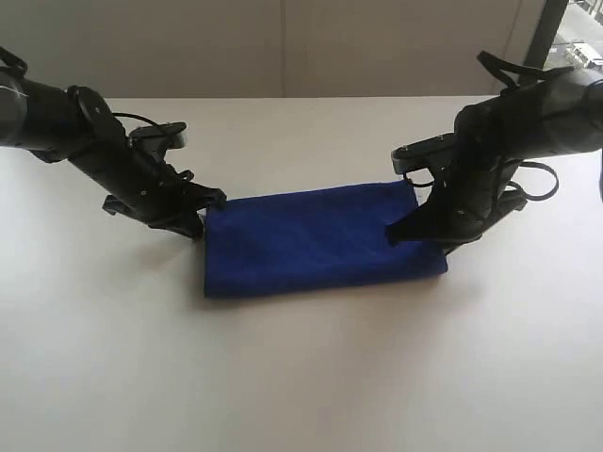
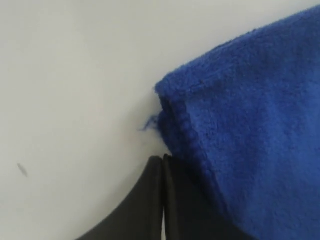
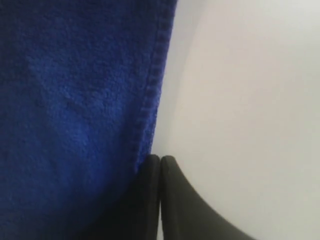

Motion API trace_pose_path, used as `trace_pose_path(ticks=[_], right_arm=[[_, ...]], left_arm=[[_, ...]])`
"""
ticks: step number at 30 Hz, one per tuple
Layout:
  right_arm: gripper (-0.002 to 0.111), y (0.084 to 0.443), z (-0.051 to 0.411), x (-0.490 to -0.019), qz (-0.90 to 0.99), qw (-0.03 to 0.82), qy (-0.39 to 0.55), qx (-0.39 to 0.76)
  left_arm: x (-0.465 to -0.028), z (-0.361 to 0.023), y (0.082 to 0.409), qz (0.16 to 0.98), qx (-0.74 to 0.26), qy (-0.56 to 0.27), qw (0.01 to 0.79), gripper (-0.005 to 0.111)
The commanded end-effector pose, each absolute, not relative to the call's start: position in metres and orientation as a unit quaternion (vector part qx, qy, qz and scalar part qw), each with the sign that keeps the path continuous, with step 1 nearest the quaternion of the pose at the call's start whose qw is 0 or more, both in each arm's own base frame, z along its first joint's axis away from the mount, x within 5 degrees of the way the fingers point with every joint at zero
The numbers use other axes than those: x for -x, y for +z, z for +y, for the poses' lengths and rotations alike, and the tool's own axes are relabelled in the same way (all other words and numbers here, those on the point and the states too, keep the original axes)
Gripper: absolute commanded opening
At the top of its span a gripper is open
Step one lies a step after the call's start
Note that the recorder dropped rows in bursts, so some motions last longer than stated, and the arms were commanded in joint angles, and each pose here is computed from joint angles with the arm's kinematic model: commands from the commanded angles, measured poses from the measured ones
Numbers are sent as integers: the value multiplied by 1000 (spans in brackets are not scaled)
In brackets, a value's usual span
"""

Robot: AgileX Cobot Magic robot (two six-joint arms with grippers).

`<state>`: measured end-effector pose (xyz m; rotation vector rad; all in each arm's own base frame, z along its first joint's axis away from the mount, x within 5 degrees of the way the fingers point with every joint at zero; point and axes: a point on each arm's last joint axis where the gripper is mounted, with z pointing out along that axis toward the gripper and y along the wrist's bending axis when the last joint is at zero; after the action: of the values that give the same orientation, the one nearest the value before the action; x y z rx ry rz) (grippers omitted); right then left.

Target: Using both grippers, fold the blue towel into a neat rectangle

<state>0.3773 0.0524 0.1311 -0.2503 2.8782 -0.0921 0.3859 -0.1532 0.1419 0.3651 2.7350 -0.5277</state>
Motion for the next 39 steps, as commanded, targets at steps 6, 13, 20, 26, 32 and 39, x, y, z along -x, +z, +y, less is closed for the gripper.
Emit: trace_pose_path(ticks=[6, 13, 20, 26, 32, 39], right_arm=[[0, 138, 49, -369, 992, 98, -25, 74], [0, 141, 49, -366, 993, 87, -27, 73], [0, 141, 49, -368, 993, 94, -26, 74], [0, 142, 49, -369, 992, 103, -26, 74], [0, 159, 43, -374, 986, 152, -33, 60], [0, 197, -5, -367, 980, 194, -37, -18]], left_arm=[[-401, -160, 124, 961, -114, -196, 156, 0], [-411, -164, 121, 958, -103, -210, 168, 0], [-413, -164, 121, 957, -103, -207, 177, 0], [-413, -163, 123, 956, -108, -204, 181, 0], [-411, -149, 149, 955, -142, -177, 190, 0], [-402, -95, 186, 971, -103, -144, 161, 0]])
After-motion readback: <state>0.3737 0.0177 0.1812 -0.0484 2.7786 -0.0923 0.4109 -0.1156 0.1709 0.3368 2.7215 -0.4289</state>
